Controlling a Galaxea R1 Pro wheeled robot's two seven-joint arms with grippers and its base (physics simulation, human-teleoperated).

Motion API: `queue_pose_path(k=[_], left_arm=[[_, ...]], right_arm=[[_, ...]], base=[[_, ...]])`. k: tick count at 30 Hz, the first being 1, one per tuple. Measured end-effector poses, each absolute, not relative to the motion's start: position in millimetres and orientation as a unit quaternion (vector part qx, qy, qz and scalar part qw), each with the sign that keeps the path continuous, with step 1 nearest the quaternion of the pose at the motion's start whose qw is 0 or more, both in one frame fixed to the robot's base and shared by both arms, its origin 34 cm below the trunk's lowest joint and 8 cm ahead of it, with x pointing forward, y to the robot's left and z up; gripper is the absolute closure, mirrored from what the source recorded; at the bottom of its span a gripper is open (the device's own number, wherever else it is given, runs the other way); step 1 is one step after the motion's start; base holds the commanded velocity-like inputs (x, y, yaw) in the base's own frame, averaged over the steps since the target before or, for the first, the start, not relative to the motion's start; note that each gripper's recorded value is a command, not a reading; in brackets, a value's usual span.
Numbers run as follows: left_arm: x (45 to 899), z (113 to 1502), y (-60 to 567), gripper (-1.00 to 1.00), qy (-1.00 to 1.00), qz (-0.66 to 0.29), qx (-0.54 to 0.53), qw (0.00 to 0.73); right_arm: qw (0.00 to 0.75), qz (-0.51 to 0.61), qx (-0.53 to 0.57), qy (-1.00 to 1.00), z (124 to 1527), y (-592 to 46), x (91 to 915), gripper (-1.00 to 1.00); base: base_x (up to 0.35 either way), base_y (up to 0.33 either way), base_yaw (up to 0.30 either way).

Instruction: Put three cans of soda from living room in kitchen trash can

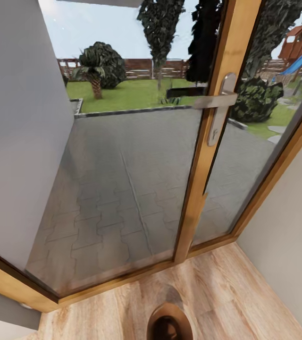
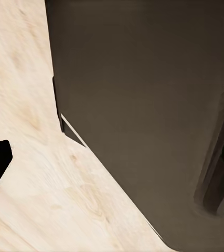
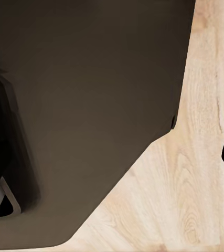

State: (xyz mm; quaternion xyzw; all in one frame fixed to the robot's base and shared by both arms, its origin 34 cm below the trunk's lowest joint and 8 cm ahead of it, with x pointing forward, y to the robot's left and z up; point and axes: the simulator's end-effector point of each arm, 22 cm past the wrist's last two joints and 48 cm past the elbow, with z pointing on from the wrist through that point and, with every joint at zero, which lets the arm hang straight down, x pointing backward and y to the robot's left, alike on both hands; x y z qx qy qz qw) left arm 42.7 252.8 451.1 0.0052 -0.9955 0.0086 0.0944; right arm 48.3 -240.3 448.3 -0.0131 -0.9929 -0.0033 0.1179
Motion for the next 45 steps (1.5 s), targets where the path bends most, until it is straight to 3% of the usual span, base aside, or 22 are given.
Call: queue_pose_path(k=[45], left_arm=[[43.5,450.9,251.3,-1.0,-0.995,0.005,0.003,0.095]], right_arm=[[0.12,0.0,-0.02,-0.993,448.9,-241.2,45.8,-1.0]], base=[[0.001,0.002,0.0]])
